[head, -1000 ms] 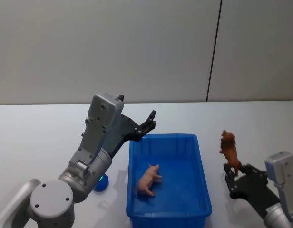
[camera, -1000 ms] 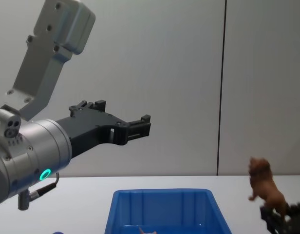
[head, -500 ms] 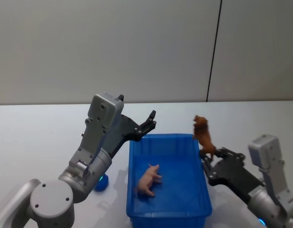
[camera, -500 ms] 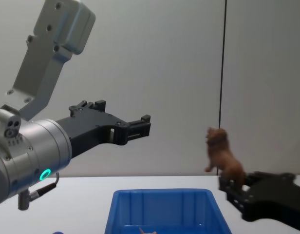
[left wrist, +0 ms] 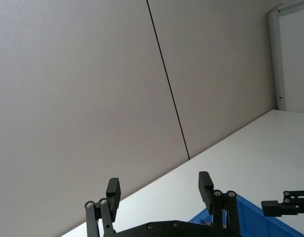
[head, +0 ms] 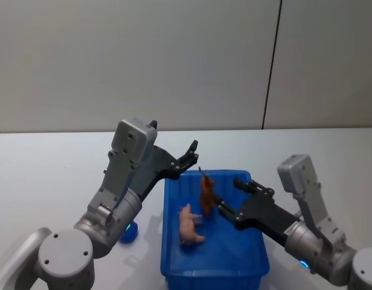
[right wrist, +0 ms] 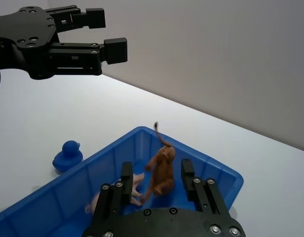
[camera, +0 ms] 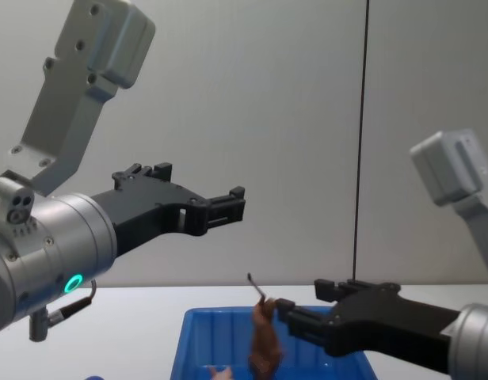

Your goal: Pick up the two dolls from the table and place them into the box.

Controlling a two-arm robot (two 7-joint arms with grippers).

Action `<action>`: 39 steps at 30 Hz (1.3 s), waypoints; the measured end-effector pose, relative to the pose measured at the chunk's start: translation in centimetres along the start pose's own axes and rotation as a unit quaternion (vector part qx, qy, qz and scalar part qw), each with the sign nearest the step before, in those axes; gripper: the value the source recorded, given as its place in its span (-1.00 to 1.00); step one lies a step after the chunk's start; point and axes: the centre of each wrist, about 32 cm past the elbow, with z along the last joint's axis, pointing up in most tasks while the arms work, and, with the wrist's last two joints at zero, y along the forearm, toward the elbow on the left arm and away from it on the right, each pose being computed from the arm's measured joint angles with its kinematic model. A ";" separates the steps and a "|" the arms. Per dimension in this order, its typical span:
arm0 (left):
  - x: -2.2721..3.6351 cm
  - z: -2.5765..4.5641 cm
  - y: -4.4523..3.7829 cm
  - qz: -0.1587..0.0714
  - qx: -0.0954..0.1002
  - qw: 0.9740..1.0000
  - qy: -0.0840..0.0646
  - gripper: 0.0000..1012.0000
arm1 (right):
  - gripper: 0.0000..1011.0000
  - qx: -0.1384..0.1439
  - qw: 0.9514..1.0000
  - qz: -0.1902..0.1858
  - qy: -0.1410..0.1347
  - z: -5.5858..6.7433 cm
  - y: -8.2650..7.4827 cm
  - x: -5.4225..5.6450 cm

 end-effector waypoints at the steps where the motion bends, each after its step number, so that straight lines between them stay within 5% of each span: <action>1: 0.00 0.00 0.00 0.000 0.000 1.000 0.000 0.98 | 0.14 0.000 1.000 0.000 0.000 0.0 0.0 0.0; 15: 0.00 0.00 0.00 0.000 0.000 1.000 0.000 0.98 | 0.96 0.007 1.000 -0.026 0.004 0.2 0.3 0.0; 39: 0.00 0.00 0.00 0.000 0.000 1.000 0.000 0.98 | 0.98 0.043 0.988 -0.146 0.002 -0.8 -5.5 -2.0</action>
